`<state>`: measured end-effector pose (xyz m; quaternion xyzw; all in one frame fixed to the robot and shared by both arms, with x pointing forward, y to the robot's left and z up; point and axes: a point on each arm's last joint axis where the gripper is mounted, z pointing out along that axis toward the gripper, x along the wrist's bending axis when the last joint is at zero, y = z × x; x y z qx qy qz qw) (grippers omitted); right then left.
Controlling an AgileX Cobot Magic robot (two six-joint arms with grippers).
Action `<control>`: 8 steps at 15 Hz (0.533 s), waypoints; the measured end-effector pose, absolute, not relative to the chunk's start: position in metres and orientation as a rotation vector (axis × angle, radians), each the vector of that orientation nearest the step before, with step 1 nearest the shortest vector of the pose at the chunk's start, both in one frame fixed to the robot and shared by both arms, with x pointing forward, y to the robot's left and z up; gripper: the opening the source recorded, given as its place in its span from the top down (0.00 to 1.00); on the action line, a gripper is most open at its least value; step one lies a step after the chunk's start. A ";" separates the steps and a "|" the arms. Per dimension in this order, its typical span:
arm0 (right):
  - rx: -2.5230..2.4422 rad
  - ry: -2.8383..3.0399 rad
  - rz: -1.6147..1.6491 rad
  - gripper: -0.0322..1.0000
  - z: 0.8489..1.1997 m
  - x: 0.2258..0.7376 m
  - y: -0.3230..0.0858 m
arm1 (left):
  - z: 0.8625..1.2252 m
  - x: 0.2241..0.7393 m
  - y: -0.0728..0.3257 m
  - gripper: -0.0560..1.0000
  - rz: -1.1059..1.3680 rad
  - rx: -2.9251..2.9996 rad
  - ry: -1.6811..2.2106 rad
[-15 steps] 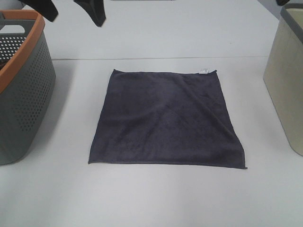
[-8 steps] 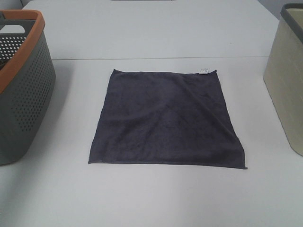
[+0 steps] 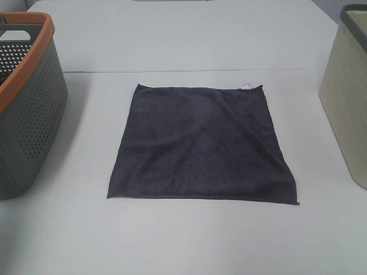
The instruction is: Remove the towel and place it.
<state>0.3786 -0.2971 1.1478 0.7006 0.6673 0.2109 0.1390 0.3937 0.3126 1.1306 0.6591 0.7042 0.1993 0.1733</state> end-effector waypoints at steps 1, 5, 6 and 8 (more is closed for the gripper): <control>2.002 1.937 0.615 0.19 1.137 0.357 -0.296 | 1.130 0.379 0.312 0.07 0.597 1.850 1.973; 1.918 1.857 0.708 0.20 1.101 0.297 -0.292 | 1.141 0.329 0.309 0.07 0.741 1.742 1.873; 1.871 1.833 0.743 0.20 1.096 0.286 -0.291 | 1.143 0.320 0.309 0.07 0.768 1.722 1.852; 1.765 1.856 0.785 0.21 1.083 0.268 -0.289 | 1.140 0.300 0.308 0.07 0.812 1.708 1.814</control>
